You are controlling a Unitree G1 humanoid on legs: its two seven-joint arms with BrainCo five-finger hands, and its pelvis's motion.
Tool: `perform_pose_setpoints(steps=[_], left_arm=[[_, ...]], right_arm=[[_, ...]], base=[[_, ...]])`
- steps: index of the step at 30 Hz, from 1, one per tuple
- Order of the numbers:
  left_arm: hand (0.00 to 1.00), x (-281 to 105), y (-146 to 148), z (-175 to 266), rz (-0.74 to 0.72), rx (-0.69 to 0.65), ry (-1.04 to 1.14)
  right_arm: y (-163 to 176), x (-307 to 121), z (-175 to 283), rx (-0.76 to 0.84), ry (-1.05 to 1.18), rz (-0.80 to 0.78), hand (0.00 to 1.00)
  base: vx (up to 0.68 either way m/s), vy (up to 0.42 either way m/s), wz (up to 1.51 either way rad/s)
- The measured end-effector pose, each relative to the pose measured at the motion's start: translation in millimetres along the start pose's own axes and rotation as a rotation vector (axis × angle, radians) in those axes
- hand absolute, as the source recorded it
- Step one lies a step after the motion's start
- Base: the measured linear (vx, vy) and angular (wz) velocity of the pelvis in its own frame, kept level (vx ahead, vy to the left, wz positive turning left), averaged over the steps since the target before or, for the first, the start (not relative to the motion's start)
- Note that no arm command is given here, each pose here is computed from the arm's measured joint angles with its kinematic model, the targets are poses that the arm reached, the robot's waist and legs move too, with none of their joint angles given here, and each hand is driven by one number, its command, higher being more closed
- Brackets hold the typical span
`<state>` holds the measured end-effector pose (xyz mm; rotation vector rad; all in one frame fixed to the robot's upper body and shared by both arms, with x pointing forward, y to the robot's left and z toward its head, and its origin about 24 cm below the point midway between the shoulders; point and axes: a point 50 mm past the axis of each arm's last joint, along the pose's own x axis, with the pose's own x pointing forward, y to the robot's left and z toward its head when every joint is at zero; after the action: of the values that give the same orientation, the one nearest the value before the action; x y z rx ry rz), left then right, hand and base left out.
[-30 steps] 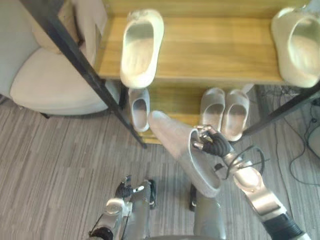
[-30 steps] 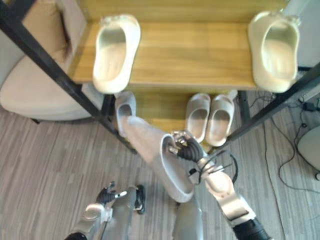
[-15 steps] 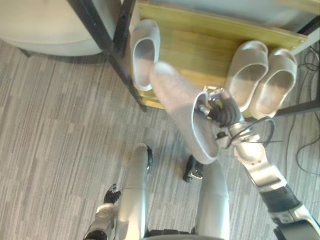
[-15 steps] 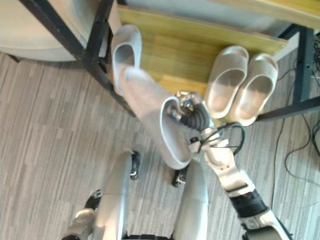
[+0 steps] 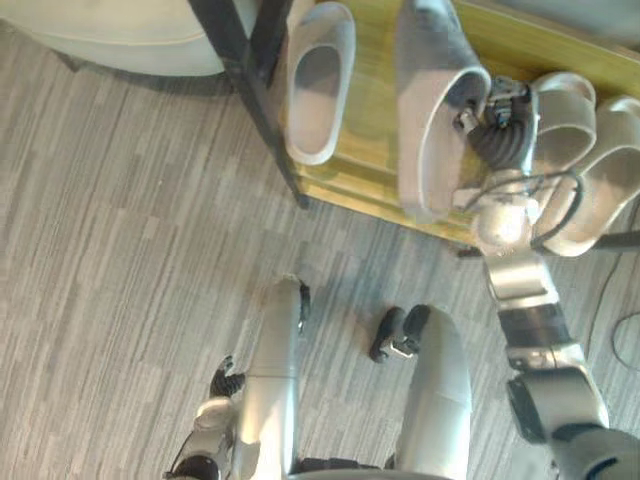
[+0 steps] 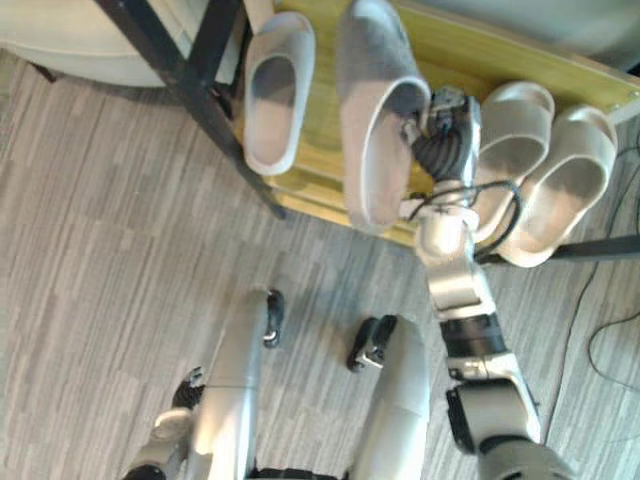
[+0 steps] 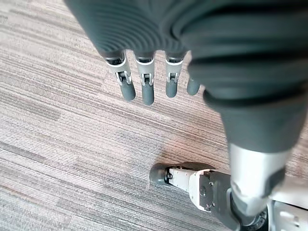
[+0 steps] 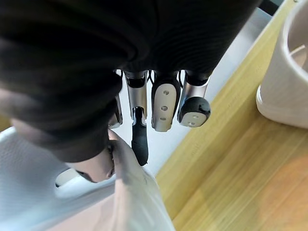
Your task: Organize the slippers on the shoe rack
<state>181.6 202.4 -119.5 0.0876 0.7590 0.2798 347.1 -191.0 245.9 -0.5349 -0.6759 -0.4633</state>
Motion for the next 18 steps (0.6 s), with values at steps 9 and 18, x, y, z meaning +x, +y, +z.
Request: perform_pose_setpoints(steps=[9,18], left_arm=[[0.00,-1.3,-8.4,-1.8,0.022,-0.015,0.015],[0.00,-1.2,-13.6,0.2,0.017,-0.017,0.011]], right_arm=[[11.6,20.2,-24.5,-0.050,0.208,-0.057,1.00],[20.3,28.7,-30.7,-0.030,0.310,-0.094,0.00]], base=[[-0.02,-0.017,0.09],[-0.03,-0.002,0.07]])
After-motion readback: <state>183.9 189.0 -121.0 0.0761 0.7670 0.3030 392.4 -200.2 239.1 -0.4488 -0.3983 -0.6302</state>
